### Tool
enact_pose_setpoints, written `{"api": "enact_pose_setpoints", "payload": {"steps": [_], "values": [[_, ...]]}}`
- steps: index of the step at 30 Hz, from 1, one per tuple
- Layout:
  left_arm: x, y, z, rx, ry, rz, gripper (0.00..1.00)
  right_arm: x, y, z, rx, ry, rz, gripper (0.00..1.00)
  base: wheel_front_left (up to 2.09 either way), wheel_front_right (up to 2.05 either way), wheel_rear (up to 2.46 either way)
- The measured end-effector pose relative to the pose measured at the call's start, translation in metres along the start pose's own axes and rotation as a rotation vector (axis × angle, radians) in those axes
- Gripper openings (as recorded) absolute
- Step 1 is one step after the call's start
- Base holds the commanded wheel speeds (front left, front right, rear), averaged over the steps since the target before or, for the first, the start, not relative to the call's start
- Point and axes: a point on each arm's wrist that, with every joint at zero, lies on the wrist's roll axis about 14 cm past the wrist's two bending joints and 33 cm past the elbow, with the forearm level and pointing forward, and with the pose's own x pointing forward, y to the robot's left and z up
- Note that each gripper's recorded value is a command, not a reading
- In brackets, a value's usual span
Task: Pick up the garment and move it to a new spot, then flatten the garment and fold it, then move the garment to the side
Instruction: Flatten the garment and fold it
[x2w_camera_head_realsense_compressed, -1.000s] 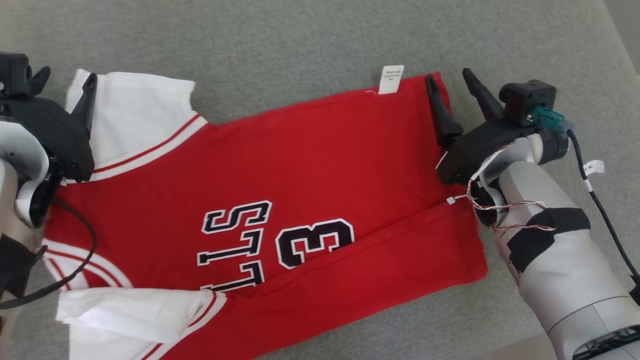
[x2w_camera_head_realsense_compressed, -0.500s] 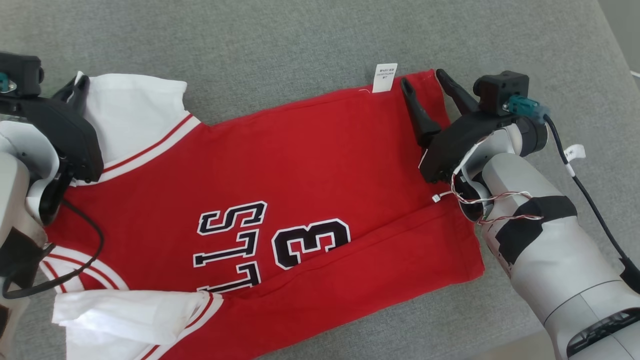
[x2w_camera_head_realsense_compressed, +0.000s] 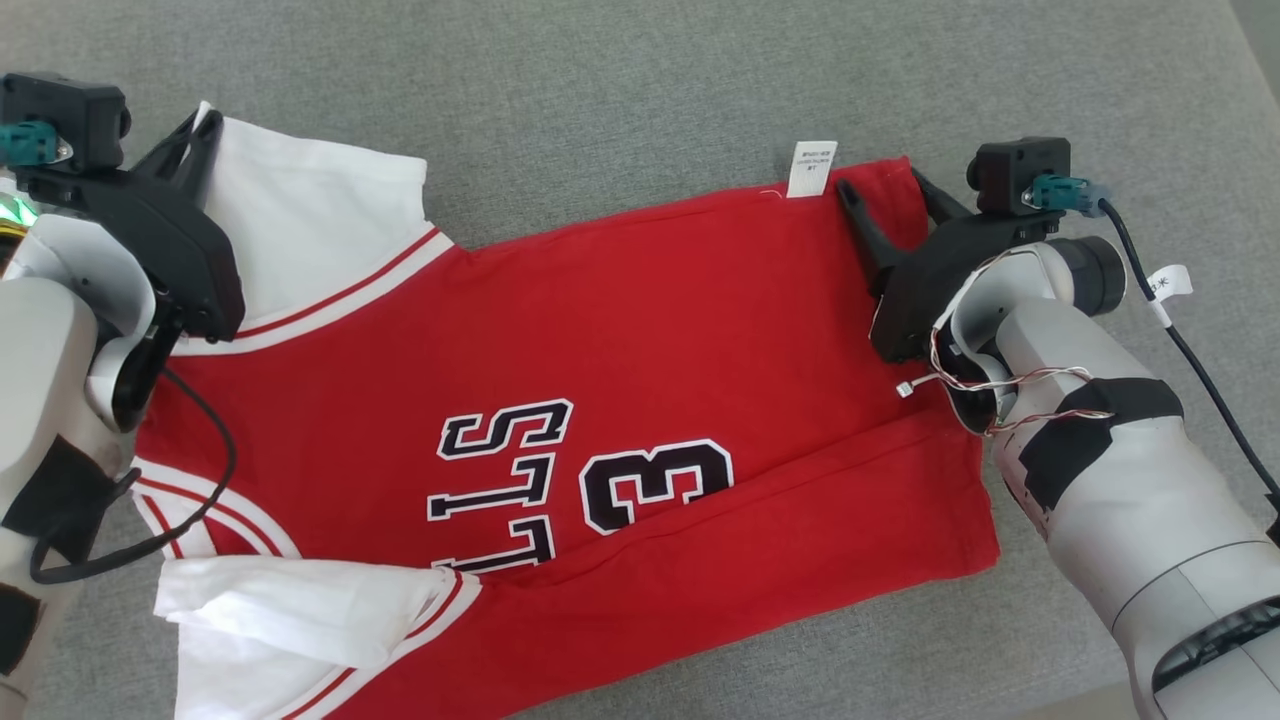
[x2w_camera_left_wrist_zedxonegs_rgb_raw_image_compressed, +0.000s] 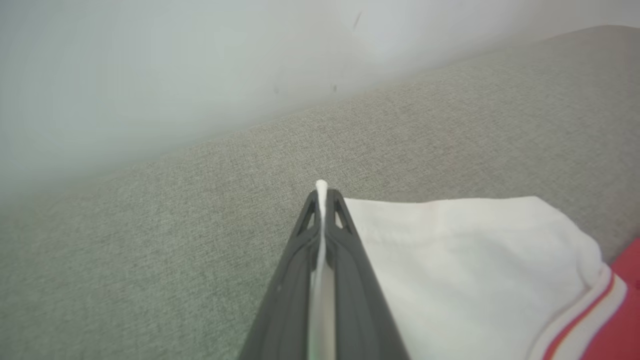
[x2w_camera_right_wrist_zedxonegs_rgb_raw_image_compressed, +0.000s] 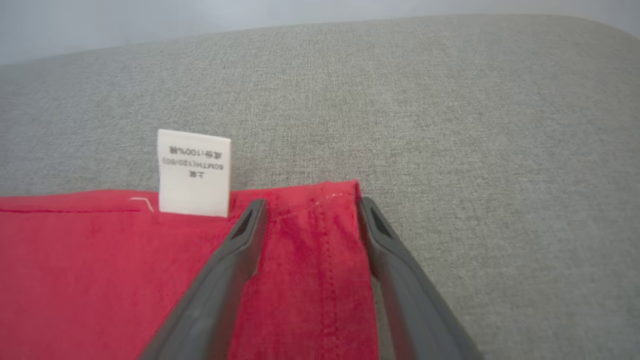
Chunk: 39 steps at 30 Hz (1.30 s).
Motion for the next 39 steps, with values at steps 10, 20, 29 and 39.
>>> {"api": "enact_pose_setpoints", "payload": {"steps": [10,20,29,39], "values": [[-0.004,0.005,0.015,-0.01,-0.073,0.01,0.0,0.009,-0.007,0.025,0.002,-0.08,-0.031,0.0,0.0,0.0,0.0],[-0.037,-0.008,0.04,-0.051,-0.225,0.009,0.0,-0.017,0.003,0.021,0.056,-0.139,-0.009,0.0,0.0,0.0,0.0],[-0.093,-0.028,0.035,-0.104,-0.323,0.019,0.0,-0.058,0.0,0.005,0.107,-0.192,0.019,0.0,0.0,0.0,0.0],[-0.173,-0.047,0.005,-0.18,-0.362,0.081,0.0,-0.099,-0.005,-0.009,0.221,-0.25,0.036,0.0,0.0,0.0,0.0]]}}
